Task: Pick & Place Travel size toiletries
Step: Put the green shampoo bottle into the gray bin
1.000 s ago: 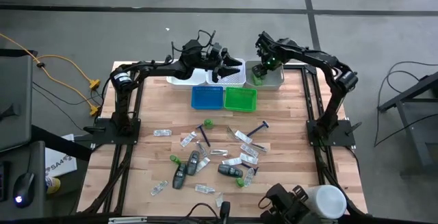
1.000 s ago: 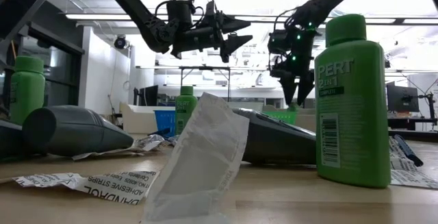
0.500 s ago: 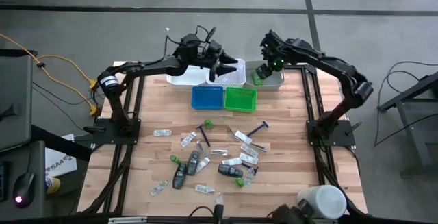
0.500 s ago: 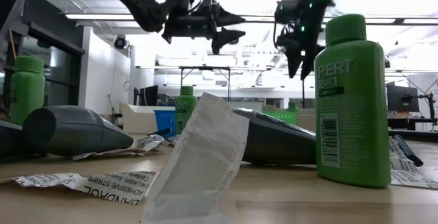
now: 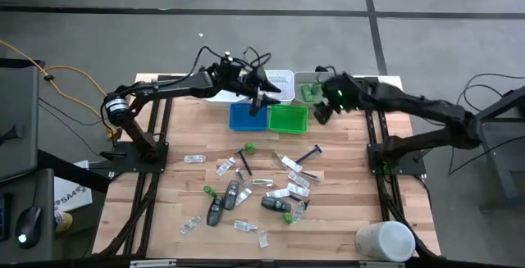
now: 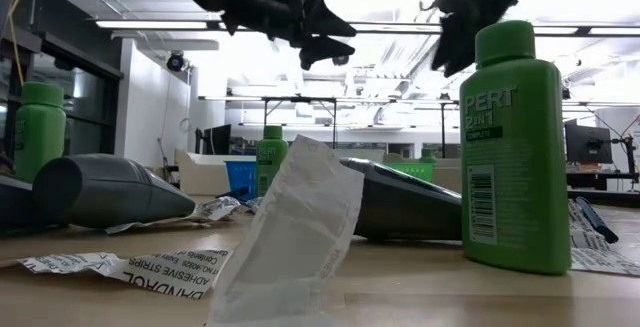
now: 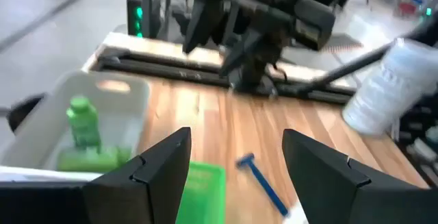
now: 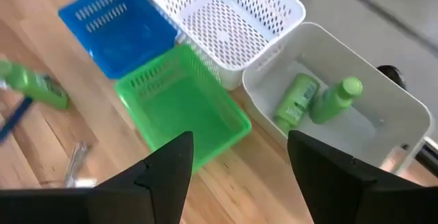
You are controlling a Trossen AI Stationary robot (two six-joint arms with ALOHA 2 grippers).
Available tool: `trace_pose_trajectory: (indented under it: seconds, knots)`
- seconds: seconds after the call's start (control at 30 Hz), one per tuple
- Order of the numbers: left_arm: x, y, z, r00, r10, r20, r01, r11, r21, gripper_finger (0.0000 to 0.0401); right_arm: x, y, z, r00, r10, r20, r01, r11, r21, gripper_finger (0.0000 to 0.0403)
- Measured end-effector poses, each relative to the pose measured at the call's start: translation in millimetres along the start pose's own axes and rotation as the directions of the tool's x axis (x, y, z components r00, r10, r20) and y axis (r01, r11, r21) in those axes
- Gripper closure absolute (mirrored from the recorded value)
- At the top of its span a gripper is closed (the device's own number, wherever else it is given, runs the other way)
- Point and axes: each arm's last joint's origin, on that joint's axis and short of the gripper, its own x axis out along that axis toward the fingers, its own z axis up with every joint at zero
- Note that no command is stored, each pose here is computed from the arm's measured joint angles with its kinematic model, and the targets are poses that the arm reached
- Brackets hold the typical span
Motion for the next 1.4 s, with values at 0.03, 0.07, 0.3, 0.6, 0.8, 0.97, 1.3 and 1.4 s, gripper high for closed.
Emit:
trace_pose_trajectory:
  seconds: [0.03, 0.07, 0.3, 0.6, 0.8, 0.97, 1.3, 1.4]
  knots:
    - [1.7, -4.7, -0.7, 1.0, 0.004, -0.012, -0.004, 1.0, 0.008, 0.0171, -3.6, 2.8, -8.0, 1.0, -0.003, 0.013, 0.003, 1.0, -0.017, 0.0172]
    - [3.8, -8.9, -1.7, 1.0, 0.003, -0.023, -0.003, 1.0, 0.012, 0.0171, -7.4, 5.5, -15.5, 1.0, 0.002, 0.026, -0.001, 1.0, -0.031, 0.0172]
    - [11.7, -38.3, -5.4, 0.995, 0.029, -0.094, -0.025, 0.999, 0.036, 0.0171, -19.5, 25.2, -66.4, 0.991, 0.094, 0.092, -0.088, 0.994, -0.068, 0.0172]
    - [15.0, -70.8, -26.9, 0.988, 0.088, -0.126, -0.086, 0.996, 0.026, 0.0171, -18.9, 57.2, -113.4, 0.965, 0.203, 0.163, -0.178, 0.972, -0.156, 0.0172]
    - [-9.6, -87.1, -74.7, 0.993, 0.114, -0.032, -0.116, 0.992, -0.05, 0.0171, -22.4, 74.4, -136.1, 0.921, 0.3, 0.248, -0.252, 0.946, -0.205, 0.0172]
    - [-43.4, -111.3, -108.0, 0.985, 0.164, 0.055, -0.157, 0.98, -0.12, 0.0171, -23.8, 84.4, -155.0, 0.896, 0.373, 0.241, -0.317, 0.917, -0.242, 0.0172]
    - [-83.9, -166.7, -135.4, 0.96, 0.256, 0.117, -0.241, 0.962, -0.126, 0.0171, -17.9, 114.7, -199.1, 0.845, 0.51, 0.158, -0.421, 0.819, -0.39, 0.0172]
    - [-86.5, -178.2, -138.9, 0.953, 0.282, 0.108, -0.268, 0.956, -0.122, 0.0171, -13.7, 127.3, -210.8, 0.834, 0.536, 0.129, -0.442, 0.789, -0.426, 0.0172]
